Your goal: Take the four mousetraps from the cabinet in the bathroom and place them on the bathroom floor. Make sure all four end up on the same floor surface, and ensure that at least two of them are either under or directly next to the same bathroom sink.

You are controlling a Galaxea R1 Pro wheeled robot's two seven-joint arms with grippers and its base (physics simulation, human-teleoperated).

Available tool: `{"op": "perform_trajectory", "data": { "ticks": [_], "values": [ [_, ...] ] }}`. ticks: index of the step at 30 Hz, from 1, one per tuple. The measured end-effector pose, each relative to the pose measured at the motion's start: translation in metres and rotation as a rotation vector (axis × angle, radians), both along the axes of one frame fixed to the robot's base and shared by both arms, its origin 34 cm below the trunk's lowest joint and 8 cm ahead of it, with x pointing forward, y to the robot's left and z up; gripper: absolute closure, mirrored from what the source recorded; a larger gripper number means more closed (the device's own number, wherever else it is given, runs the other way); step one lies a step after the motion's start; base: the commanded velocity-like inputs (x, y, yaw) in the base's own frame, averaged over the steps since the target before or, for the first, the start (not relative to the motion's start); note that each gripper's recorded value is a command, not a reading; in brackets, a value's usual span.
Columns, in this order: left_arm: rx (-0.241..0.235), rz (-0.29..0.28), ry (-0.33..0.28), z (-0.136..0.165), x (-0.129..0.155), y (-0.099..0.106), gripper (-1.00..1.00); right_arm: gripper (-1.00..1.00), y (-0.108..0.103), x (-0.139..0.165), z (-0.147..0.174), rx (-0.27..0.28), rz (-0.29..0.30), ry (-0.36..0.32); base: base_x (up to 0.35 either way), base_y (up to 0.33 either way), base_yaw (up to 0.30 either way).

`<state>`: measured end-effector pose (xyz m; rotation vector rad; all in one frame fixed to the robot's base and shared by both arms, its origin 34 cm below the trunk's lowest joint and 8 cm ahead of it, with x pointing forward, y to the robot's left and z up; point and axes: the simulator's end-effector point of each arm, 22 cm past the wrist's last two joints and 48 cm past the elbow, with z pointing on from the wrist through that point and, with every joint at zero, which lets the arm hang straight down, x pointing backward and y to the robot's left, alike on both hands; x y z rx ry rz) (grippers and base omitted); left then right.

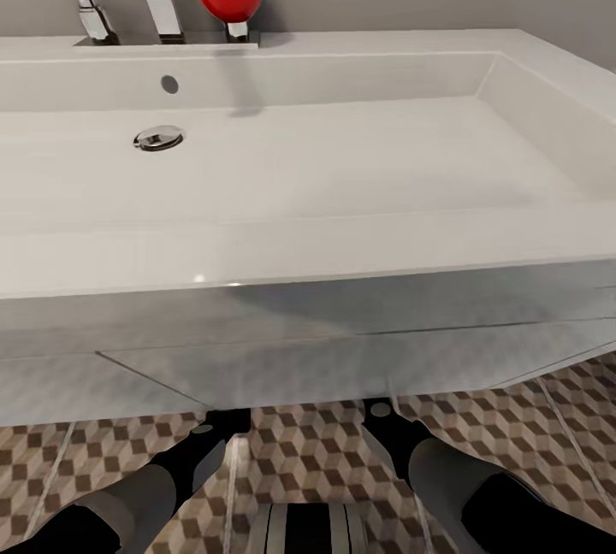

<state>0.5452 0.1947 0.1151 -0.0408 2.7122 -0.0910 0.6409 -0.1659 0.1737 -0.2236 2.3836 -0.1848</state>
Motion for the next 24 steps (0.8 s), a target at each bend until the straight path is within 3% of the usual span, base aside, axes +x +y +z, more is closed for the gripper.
{"op": "perform_trajectory", "data": {
  "ticks": [24],
  "values": [
    [0.000,0.000,0.017,-0.0079,-0.0069,0.0003,1.00,1.00,-0.0006,-0.0058,-0.0096,-0.001,0.000,0.017,0.000,0.000,0.027]
  ]
}}
